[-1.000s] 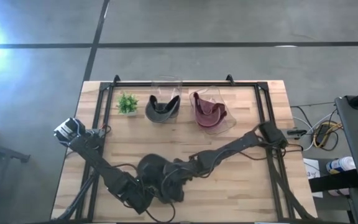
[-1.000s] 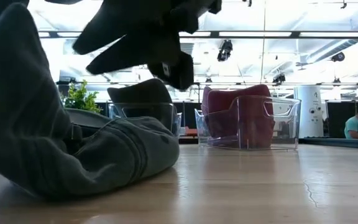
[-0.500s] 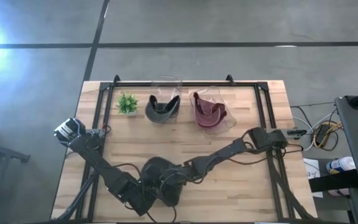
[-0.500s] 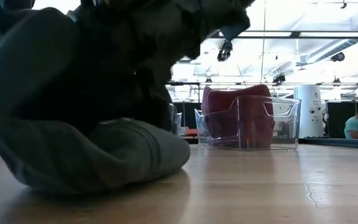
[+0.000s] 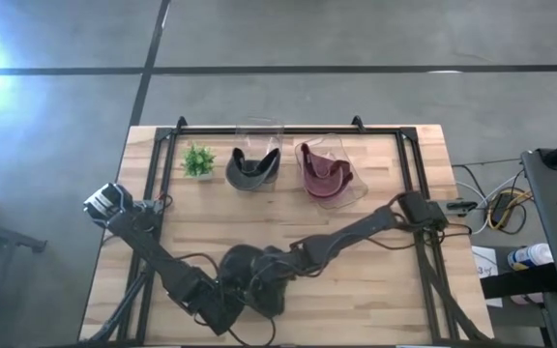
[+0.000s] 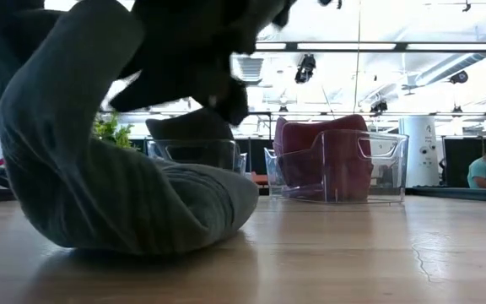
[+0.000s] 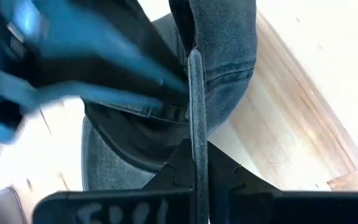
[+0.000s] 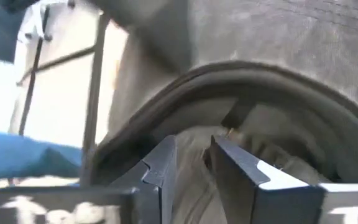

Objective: Pick & Place hat
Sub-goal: Put the black cap into the left transparent bin

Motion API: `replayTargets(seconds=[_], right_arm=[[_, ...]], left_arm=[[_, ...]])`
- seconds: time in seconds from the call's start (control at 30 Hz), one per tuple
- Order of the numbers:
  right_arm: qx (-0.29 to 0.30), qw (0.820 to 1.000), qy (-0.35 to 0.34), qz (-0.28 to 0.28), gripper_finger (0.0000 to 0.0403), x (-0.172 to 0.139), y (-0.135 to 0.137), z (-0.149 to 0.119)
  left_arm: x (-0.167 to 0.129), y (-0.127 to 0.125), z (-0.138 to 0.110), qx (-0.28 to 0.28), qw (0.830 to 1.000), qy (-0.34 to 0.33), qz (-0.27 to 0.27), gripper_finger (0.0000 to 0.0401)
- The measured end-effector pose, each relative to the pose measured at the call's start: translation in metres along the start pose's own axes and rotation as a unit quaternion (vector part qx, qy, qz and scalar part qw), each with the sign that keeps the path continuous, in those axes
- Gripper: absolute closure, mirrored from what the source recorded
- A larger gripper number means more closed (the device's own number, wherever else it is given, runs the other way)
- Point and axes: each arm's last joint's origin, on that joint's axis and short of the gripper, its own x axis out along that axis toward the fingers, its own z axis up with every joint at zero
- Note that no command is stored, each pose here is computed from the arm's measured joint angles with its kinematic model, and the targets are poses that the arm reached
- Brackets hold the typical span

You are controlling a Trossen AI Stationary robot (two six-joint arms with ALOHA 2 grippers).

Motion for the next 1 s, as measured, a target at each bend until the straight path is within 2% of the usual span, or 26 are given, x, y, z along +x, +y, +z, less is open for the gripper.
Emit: replayTargets(seconds=[0.1,0.23,0.37,0.47,0.57,0.73,0.87,1.0], right_arm=[[-0.035,0.999,0.013,-0.006,0.0302,-0.018,0.008,0.002],[-0.076,0.996,0.013,-0.051,0.0298,-0.045,0.017,0.002],[-0.087,0.992,0.004,-0.095,0.0298,-0.07,0.024,-0.001],[-0.077,0.992,0.006,-0.098,0.0295,-0.078,0.027,-0.004],[-0.065,0.993,0.011,-0.1,0.0286,-0.081,0.028,-0.008],[-0.046,0.994,0.017,-0.101,0.0264,-0.077,0.031,-0.013],[-0.04,0.994,0.023,-0.101,0.0246,-0.075,0.033,-0.018],[-0.034,0.994,0.029,-0.104,0.0233,-0.075,0.036,-0.023]], left_arm=[[-0.001,0.0,-0.001,-0.023,1.0,0.003,0.002,0.0392],[-0.004,0.003,-0.003,-0.106,0.994,0.009,0.014,0.0392],[-0.004,0.002,-0.003,-0.154,0.988,0.004,0.013,0.0391],[-0.002,0.001,-0.003,-0.172,0.985,-0.004,0.011,0.0383],[0.005,0.004,-0.005,-0.188,0.982,-0.004,0.015,0.0355],[0.01,0.012,-0.004,-0.213,0.977,-0.013,0.02,0.0277],[0.0,0.015,-0.001,-0.181,0.983,-0.004,0.02,0.0226],[-0.026,0.02,0.002,-0.156,0.988,-0.011,0.015,0.021]])
